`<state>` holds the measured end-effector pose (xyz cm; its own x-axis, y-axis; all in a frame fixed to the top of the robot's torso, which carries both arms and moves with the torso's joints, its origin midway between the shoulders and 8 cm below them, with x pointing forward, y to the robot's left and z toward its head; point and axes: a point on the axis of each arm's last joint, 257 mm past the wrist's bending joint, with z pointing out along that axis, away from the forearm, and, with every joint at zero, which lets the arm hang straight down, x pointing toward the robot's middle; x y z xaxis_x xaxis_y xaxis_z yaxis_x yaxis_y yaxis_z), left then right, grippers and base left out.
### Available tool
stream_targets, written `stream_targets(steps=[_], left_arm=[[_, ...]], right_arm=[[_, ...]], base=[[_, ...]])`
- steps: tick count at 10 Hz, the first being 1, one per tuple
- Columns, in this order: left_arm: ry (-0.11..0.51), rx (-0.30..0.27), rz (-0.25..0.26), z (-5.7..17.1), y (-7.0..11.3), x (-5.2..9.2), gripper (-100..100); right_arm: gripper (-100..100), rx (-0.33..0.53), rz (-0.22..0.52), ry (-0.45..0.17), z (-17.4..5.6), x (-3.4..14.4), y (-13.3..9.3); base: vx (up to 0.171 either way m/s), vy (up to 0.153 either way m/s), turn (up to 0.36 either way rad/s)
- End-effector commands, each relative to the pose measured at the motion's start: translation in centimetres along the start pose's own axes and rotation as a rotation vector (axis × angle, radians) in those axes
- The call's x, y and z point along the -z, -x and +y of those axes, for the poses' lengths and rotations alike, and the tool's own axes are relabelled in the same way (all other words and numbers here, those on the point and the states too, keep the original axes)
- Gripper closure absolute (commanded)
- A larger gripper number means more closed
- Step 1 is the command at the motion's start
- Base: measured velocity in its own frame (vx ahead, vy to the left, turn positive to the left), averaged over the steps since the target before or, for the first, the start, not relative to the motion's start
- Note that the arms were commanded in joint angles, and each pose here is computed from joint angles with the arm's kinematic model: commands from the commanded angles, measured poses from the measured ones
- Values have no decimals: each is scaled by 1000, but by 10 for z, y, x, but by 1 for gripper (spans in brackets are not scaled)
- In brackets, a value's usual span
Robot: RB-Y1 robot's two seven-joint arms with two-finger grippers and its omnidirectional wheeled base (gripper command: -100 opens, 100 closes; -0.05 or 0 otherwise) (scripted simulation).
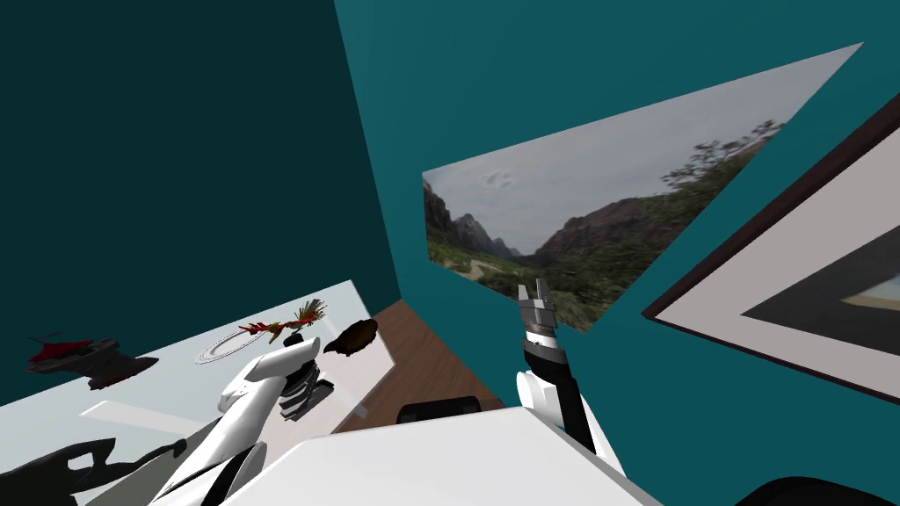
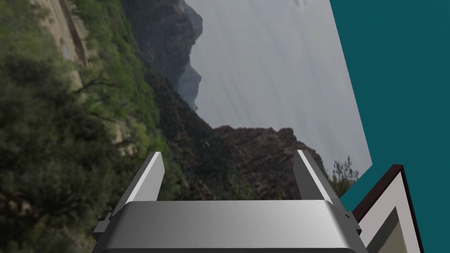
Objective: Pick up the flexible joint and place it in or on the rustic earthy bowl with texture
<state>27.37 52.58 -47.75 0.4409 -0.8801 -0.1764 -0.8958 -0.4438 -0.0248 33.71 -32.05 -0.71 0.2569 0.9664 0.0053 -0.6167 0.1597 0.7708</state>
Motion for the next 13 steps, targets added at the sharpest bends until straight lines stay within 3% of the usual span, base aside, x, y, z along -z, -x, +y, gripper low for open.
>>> stream_targets(steps=[1, 2, 3, 4, 5, 6, 7, 8, 10, 12, 13], left_arm=[[6, 24, -9, 6, 2, 3, 100], [0, 12, -5, 3, 1, 3, 100], [2, 15, -6, 3, 2, 3, 0], [-54, 13, -12, -26, 7, 25, 100], [-54, 13, -12, -26, 7, 25, 100], [-86, 12, -14, -42, 9, 40, 100], [-86, 12, -14, -42, 9, 40, 100], [-119, 10, -16, -59, 11, 56, 100], [-151, 9, -18, -74, 14, 73, 100], [-197, 12, -21, -96, 22, 103, 100], [-186, 13, -20, -93, 22, 99, 100]], right_arm=[[0, 0, 0, 0, 0, 0, 0], [0, 0, 0, 0, 0, 0, 0], [0, 0, 0, 0, 0, 0, 0], [0, 0, 0, 0, 0, 0, 0], [0, 0, 0, 0, 0, 0, 0], [0, 0, 0, 0, 0, 0, 0], [0, 0, 0, 0, 0, 0, 0], [0, 0, 0, 0, 0, 0, 0], [0, 0, 0, 0, 0, 0, 0], [0, 0, 0, 0, 0, 0, 0], [0, 0, 0, 0, 0, 0, 0]], base=[[-20, 43, -38], [-9, 22, -9], [0, 0, 0], [-119, -41, -162], [-144, -63, -107], [-140, -75, -92], [-114, -44, -50], [-99, -43, -132], [-76, -32, -146], [-39, -12, -179], [11, 24, -103]])
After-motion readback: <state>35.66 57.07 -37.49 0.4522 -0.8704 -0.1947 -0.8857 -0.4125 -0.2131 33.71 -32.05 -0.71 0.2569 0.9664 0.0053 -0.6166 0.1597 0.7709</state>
